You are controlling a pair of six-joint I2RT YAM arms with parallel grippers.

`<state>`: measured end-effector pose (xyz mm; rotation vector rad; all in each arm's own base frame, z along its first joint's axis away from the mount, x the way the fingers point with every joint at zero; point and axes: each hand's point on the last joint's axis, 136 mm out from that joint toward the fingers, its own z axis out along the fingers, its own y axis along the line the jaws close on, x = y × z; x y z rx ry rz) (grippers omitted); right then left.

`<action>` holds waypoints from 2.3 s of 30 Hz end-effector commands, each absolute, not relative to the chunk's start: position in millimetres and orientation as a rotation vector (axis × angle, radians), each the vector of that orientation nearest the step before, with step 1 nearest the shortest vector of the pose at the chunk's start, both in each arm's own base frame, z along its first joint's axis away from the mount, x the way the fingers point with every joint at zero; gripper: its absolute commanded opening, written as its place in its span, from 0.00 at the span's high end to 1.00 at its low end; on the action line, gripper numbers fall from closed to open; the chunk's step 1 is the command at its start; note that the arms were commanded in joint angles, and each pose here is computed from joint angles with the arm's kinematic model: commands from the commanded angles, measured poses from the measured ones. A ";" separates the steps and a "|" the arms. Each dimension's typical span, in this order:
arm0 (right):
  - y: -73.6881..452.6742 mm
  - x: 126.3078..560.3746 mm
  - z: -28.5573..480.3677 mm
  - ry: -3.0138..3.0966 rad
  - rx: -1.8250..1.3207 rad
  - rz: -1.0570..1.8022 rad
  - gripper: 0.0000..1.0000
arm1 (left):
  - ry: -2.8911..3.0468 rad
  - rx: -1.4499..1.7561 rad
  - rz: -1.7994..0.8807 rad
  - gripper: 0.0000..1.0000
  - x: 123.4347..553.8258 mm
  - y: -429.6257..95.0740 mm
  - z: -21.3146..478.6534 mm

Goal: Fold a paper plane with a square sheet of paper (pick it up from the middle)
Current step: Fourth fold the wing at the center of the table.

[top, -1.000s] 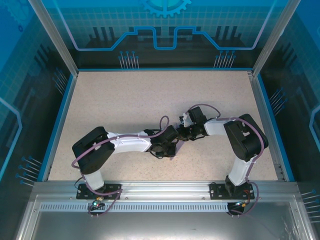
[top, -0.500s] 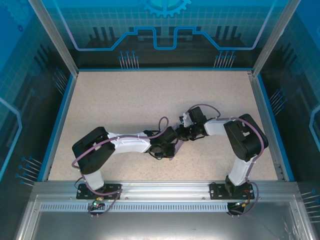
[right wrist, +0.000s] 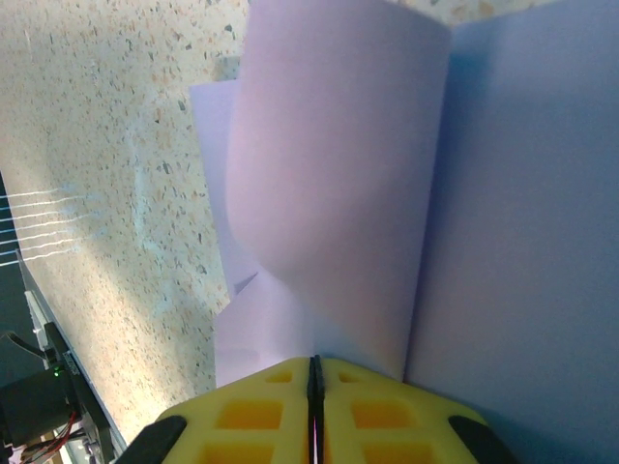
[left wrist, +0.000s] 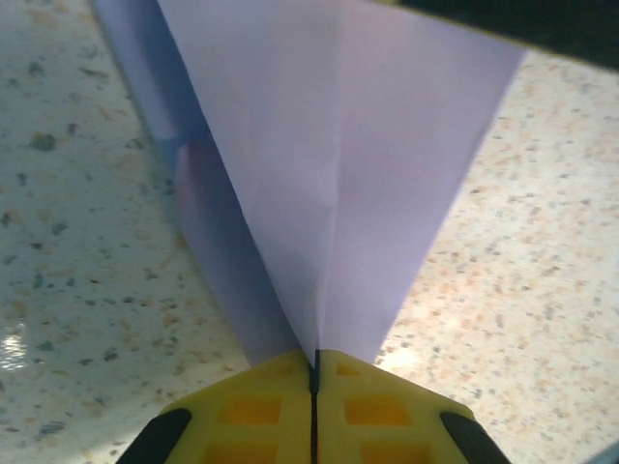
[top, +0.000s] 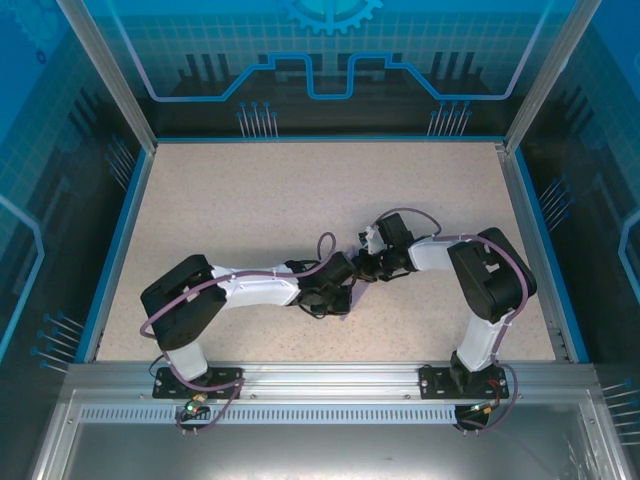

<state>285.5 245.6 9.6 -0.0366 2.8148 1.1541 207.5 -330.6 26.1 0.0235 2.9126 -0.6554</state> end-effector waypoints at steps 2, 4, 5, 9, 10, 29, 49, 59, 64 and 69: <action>213.4 256.8 -33.2 2.989 0.081 0.997 0.90 | 2.870 0.049 -0.785 0.93 207.1 -346.7 43.6; 211.7 257.5 -32.6 2.985 0.090 1.001 0.90 | 2.877 0.051 -0.788 0.93 206.6 -347.7 40.5; 211.6 257.3 -32.7 2.984 0.090 1.003 0.90 | 2.884 0.053 -0.788 0.93 205.8 -348.6 38.4; 210.6 258.1 -31.8 2.979 0.092 1.005 0.90 | 2.917 0.046 -0.783 0.93 202.1 -348.2 26.5; 210.2 257.9 -32.2 2.981 0.095 1.005 0.90 | 2.919 0.047 -0.784 0.93 201.4 -347.8 24.4; 209.1 255.6 -34.5 2.988 0.098 1.000 0.90 | 2.918 0.019 -0.754 0.81 198.8 -337.3 29.0; 207.9 254.4 -36.7 2.995 0.094 0.991 0.90 | 2.963 0.000 -0.684 0.99 192.1 -324.7 9.5; 207.1 255.5 -36.5 2.993 0.092 0.982 0.91 | 2.907 0.009 -0.704 0.81 199.1 -325.7 34.9; 207.4 255.9 -36.2 2.992 0.090 0.983 0.91 | 2.863 0.034 -0.699 0.75 203.9 -323.9 52.6; 208.4 256.8 -35.5 2.989 0.087 0.987 0.91 | 2.891 0.081 -0.572 0.68 206.3 -317.4 52.0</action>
